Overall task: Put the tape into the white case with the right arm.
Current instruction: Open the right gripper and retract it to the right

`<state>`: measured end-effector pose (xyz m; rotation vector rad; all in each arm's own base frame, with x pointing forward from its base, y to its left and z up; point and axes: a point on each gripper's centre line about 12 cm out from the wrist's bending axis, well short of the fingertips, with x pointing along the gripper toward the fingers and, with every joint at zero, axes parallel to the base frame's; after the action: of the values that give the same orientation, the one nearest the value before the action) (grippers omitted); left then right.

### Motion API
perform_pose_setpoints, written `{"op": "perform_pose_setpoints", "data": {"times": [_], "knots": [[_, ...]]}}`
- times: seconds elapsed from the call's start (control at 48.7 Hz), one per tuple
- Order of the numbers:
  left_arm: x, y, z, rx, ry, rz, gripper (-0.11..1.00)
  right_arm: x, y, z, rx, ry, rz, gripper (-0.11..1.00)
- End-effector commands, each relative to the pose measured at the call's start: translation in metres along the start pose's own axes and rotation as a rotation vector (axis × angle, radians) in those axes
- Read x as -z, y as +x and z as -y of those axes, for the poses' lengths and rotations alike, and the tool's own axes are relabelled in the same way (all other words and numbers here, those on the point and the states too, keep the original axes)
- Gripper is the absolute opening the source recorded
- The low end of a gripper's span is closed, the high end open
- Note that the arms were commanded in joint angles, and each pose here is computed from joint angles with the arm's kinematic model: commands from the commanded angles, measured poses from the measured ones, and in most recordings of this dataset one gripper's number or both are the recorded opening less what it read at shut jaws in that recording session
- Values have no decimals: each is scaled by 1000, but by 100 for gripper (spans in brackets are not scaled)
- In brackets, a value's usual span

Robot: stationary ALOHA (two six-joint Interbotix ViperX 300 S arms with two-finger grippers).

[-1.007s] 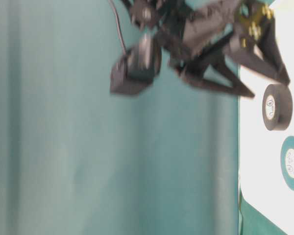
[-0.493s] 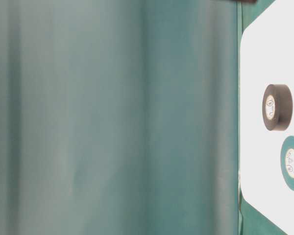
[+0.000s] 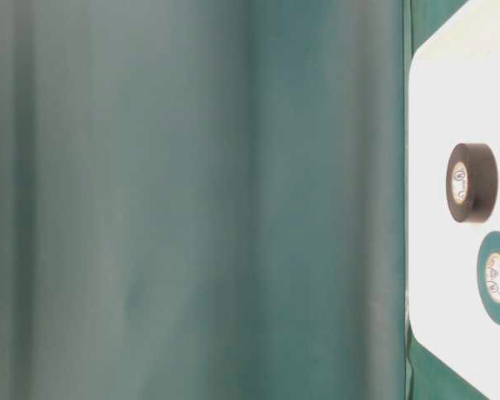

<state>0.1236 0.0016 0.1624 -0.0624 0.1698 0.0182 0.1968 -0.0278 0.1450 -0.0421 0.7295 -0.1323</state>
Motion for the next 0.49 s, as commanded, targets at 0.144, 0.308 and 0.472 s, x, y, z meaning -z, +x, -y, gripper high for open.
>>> {"op": "perform_pose_setpoints", "data": {"times": [0.144,0.308,0.472], "knots": [[-5,0,0,1,2,11,0,-6,-1,-16,-67,-42,28,63],[-5,0,0,0,2,8,0,-4,-4,-38,-150,-108,34,63],[-5,0,0,0,2,9,0,-4,-7,-47,-184,-110,36,62]]}}
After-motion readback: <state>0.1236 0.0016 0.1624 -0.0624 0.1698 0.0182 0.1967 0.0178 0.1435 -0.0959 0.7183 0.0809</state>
